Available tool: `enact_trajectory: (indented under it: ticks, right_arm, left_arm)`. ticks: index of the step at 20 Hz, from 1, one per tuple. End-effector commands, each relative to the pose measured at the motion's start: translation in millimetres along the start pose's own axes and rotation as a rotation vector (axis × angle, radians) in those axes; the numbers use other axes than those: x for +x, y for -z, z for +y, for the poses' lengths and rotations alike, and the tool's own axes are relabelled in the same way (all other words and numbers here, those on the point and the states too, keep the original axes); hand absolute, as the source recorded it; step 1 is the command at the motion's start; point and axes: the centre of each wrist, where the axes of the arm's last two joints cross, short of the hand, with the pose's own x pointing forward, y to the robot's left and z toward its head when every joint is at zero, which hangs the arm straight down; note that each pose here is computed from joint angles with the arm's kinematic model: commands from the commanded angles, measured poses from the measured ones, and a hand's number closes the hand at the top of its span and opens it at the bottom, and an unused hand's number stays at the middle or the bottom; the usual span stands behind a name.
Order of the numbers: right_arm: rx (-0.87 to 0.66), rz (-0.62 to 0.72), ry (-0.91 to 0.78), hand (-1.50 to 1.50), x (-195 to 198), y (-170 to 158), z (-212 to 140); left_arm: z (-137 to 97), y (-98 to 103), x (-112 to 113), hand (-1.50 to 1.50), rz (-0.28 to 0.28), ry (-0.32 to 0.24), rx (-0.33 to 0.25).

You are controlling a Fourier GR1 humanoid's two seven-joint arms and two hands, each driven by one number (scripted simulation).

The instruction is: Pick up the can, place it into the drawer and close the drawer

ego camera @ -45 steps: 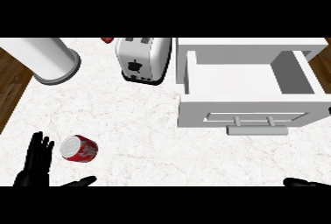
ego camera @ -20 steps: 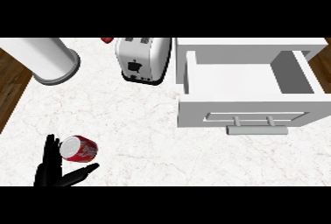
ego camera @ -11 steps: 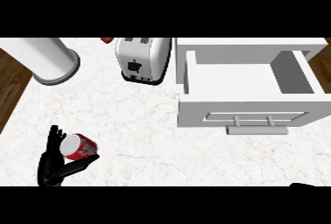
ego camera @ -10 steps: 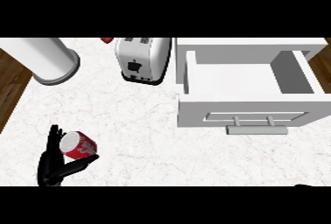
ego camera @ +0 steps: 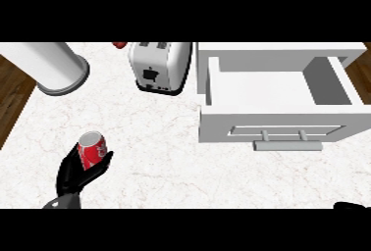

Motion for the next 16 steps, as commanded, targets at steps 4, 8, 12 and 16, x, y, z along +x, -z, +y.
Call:
enact_trajectory:
  ticks: [4,8,12,16]
  right_arm:
    - [-0.004,-0.029,-0.022,-1.50,8,5,4]
    - [-0.011,-0.009,-0.035,-1.50,4,6,0]
    - [-0.008,-0.014,-0.033,-1.50,2,-10,9]
    - [-0.001,-0.023,-0.012,-1.50,-12,18,6]
  left_arm:
    - [-16,15,20,1.50,-0.040,-0.042,-0.063]
    - [-62,28,8,1.50,-0.066,-0.035,-0.129]
    - [-101,67,40,1.50,-0.054,-0.023,-0.215]
    - [-127,78,48,1.50,-0.107,-0.086,-0.242]
